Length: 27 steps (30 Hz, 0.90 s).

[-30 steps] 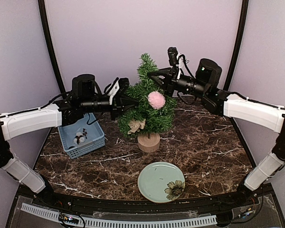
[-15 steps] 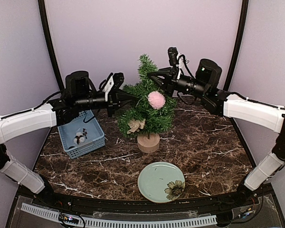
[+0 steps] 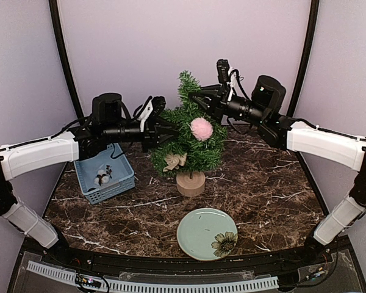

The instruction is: Decorate the small christmas tree

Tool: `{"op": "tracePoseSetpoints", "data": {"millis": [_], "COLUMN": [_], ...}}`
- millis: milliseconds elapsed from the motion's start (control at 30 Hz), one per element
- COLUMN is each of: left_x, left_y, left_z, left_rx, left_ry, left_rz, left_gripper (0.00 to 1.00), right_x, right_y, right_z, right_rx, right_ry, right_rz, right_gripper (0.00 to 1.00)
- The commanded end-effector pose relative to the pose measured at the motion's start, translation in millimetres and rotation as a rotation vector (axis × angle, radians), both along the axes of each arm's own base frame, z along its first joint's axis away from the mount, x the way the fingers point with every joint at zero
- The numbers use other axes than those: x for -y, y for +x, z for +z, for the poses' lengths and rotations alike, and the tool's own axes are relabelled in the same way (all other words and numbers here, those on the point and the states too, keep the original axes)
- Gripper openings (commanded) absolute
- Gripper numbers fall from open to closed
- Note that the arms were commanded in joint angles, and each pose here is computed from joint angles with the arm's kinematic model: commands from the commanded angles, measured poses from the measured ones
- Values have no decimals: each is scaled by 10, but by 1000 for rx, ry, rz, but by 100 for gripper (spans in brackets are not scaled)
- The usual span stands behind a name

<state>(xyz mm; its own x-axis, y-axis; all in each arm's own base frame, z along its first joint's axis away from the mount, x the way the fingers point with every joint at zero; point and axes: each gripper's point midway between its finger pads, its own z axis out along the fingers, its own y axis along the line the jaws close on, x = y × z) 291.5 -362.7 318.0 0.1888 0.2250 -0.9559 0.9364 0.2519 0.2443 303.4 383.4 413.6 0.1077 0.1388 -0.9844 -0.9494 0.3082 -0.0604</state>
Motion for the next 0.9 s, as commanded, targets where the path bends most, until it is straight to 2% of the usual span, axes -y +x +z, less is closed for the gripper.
{"op": "tracePoseSetpoints", "data": {"millis": [0, 200, 367, 733, 867], "left_x": [36, 73, 57, -79, -87], "left_y": [19, 36, 8, -81, -112], "left_z": [150, 149, 209, 614, 746], "left_rx": [3, -2, 12, 96, 111], "left_ry": [-30, -35, -40, -99, -126], "left_rz": [-20, -31, -35, -3, -10], "left_gripper": [25, 17, 0, 0, 0], "right_x": [45, 42, 44, 66, 86], "right_y": [-113, -115, -115, -109, -114], "right_z": [292, 291, 289, 285, 285], "right_rx": [70, 70, 69, 66, 65], "right_ry": [75, 76, 76, 79, 80], "right_rz": [4, 9, 6, -7, -14], "right_gripper": [15, 15, 16, 20, 31]}}
